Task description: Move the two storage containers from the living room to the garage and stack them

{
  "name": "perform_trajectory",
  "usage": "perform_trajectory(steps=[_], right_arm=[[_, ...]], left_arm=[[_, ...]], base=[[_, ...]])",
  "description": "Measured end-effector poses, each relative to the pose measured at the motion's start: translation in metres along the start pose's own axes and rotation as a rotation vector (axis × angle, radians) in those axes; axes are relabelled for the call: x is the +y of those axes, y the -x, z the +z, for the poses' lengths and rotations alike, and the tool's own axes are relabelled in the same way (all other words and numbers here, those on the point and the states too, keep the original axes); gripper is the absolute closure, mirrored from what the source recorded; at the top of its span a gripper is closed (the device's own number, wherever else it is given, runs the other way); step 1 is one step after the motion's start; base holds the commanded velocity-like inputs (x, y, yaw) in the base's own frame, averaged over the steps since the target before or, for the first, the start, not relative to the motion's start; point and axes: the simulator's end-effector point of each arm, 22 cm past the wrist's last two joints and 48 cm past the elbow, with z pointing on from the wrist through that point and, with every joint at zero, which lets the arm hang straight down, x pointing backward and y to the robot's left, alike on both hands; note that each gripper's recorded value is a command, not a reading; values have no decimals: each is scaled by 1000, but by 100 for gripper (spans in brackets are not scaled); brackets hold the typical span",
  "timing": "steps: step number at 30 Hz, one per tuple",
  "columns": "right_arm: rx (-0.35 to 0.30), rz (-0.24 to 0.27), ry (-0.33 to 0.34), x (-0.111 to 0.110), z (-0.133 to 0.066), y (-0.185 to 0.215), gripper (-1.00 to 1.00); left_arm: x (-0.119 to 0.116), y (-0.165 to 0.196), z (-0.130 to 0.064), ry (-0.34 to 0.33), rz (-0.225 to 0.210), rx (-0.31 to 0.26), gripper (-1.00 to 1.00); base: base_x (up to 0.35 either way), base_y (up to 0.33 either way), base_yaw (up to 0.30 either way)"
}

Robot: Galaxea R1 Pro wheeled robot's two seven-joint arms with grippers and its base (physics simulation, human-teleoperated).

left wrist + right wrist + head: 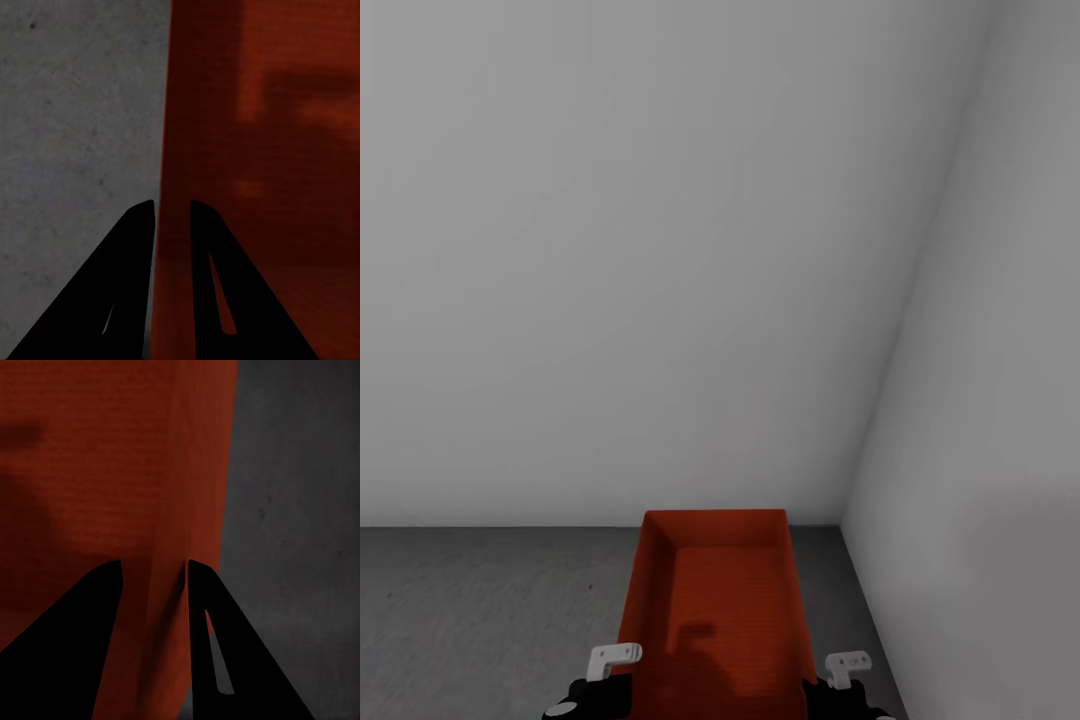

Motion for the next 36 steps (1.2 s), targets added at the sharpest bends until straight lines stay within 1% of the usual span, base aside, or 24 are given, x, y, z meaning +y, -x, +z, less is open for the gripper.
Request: perform_trajectory(steps=[10,18,36], right_arm=[[0,-1,0,0,0,0,100],[1,-1,0,0,0,0,100],[1,-1,0,0,0,0,100]], left_arm=[[0,0,0,-1,0,0,100],[0,0,0,-1,0,1,100],[0,-1,0,0,0,1,100]], base=[[15,5,0],[0,102,0],[0,2,0]])
